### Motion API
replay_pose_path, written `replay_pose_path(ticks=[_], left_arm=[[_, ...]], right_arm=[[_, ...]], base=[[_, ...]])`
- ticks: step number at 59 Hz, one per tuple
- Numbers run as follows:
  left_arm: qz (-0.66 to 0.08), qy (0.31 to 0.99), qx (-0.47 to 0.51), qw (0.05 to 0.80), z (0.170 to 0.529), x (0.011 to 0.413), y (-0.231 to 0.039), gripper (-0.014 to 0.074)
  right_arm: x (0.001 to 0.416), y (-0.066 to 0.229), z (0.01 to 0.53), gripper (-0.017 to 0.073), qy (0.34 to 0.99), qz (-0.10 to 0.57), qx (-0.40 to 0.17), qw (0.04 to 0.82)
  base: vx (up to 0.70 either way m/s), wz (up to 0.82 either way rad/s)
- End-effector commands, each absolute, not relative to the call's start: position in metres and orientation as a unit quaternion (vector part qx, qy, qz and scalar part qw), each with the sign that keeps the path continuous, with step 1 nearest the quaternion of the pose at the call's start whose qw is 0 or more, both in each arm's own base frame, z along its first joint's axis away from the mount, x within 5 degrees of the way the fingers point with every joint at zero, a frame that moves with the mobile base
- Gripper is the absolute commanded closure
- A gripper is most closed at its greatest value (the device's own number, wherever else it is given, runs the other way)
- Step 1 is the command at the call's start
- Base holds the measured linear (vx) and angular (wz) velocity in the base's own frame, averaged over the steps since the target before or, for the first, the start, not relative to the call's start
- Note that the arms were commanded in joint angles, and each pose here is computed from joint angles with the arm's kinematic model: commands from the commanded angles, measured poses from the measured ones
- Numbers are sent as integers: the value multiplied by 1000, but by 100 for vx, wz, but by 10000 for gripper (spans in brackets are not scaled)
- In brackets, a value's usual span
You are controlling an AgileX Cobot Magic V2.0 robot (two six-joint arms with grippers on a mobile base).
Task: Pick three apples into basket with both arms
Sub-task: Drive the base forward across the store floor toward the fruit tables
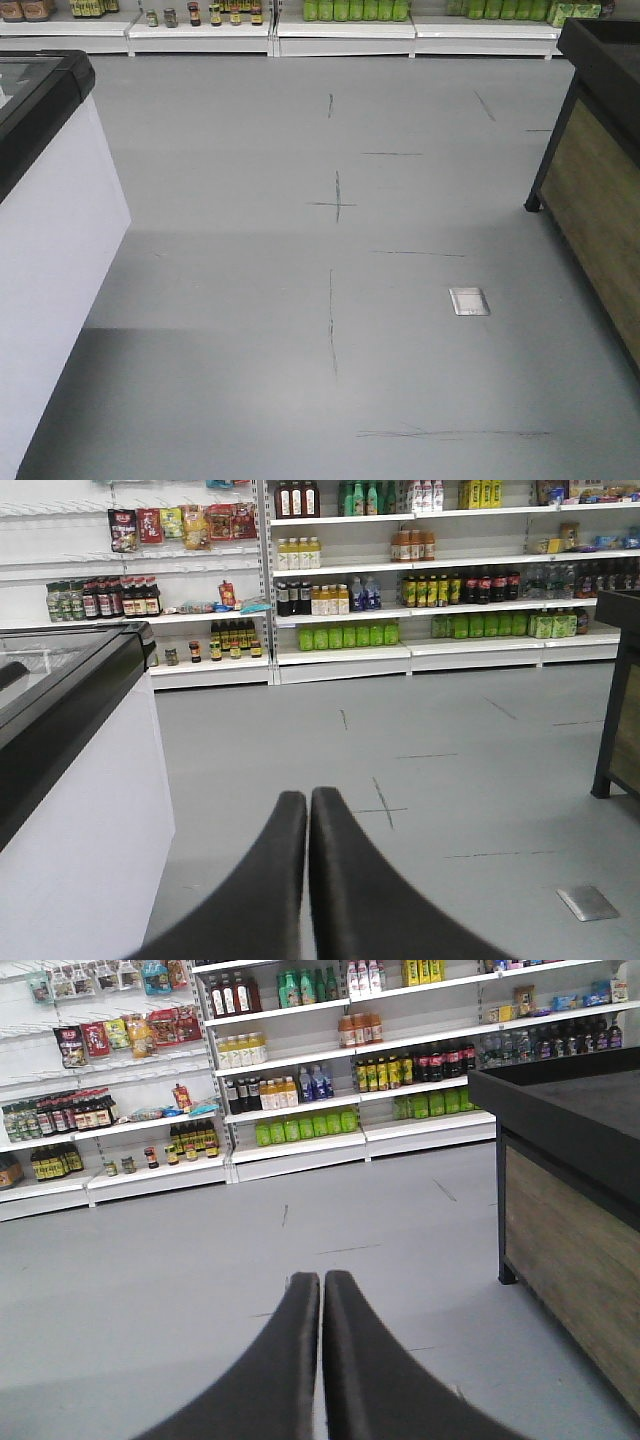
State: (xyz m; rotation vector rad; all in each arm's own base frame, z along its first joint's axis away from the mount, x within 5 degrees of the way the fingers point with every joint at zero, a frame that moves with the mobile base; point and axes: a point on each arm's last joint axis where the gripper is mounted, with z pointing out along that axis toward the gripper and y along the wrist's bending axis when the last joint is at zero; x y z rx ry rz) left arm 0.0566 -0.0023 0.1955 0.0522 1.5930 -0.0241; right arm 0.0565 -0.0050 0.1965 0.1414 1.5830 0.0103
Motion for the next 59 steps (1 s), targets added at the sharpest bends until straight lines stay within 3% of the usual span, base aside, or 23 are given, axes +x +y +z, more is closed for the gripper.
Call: replay_pose_path(ticks=[1, 59], left_arm=[[-22, 674, 19, 738, 212, 54, -3, 599], [-22, 674, 19, 738, 212, 54, -3, 599]], right_arm=[[56, -4, 199, 564, 686, 2, 52, 726], [56, -4, 199, 564, 686, 2, 52, 726]], base=[[1, 3], [11, 4]])
